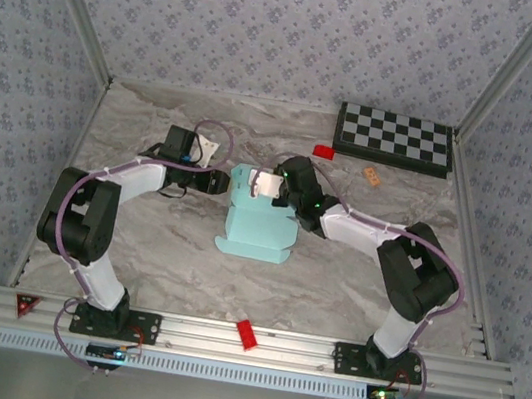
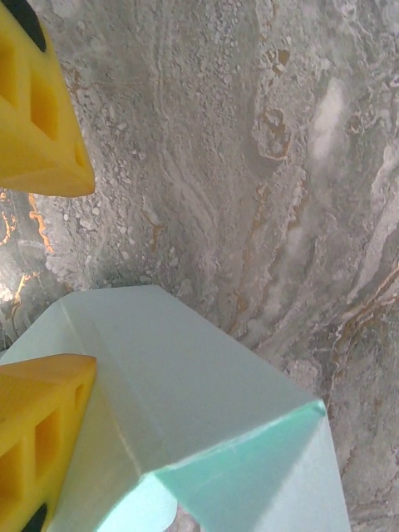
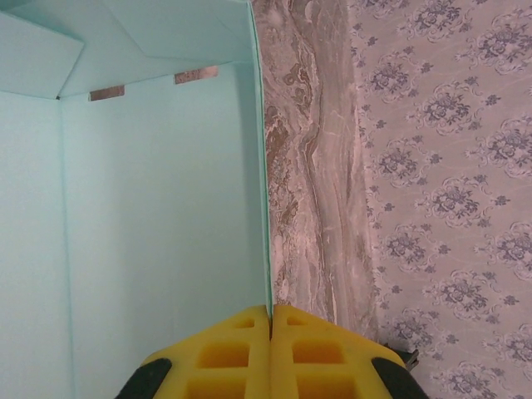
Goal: Fold the paper box
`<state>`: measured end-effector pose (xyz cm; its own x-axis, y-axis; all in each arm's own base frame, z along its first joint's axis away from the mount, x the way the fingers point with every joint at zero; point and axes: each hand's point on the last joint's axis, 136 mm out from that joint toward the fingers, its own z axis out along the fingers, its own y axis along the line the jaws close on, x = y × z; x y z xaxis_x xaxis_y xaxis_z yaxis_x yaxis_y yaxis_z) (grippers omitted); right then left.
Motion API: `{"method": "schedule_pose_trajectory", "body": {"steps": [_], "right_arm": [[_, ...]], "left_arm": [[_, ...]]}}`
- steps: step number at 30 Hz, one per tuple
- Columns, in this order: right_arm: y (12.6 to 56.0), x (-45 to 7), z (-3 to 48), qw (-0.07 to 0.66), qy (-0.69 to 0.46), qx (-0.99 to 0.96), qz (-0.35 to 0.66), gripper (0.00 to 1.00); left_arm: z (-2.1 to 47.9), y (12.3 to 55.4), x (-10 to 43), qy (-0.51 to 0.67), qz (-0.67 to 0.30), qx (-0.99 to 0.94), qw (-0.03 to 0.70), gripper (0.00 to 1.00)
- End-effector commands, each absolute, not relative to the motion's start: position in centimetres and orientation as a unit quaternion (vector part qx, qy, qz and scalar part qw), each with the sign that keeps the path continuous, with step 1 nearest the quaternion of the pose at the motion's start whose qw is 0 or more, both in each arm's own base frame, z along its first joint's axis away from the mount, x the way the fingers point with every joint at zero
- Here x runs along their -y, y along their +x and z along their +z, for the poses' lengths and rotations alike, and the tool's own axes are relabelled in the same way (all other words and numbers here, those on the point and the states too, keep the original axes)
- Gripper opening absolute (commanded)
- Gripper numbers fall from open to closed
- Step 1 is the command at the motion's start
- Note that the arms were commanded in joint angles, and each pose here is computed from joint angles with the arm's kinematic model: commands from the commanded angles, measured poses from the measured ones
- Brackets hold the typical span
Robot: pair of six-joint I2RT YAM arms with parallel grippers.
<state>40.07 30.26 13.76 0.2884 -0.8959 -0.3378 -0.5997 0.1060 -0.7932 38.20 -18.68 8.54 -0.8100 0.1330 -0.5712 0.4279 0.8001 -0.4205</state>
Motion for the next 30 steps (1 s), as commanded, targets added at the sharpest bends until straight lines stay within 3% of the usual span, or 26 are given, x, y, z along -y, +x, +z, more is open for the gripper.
{"method": "schedule_pose_trajectory", "body": {"steps": [1,7,18,30], "right_arm": [[40.1,-30.7,12.9,0.452,-0.659,-0.587,-0.131,0.0],[40.4,-30.7,12.5,0.443,-0.663,-0.591,-0.123,0.0],[40.5,-30.8,12.1,0.435,-0.661,-0.601,-0.114,0.0],[40.3,-31.1,12.3,0.438,-0.66,-0.6,-0.112,0.0]], "left_arm": [[9.8,38.1,19.4,0.169,-0.299,-0.897,0.278,0.53],[9.1,38.9,18.6,0.142,-0.276,-0.908,0.28,0.54],[10.2,37.3,21.8,0.186,-0.363,-0.875,0.261,0.52],[8.0,37.5,22.6,0.177,-0.343,-0.89,0.243,0.49]]}}
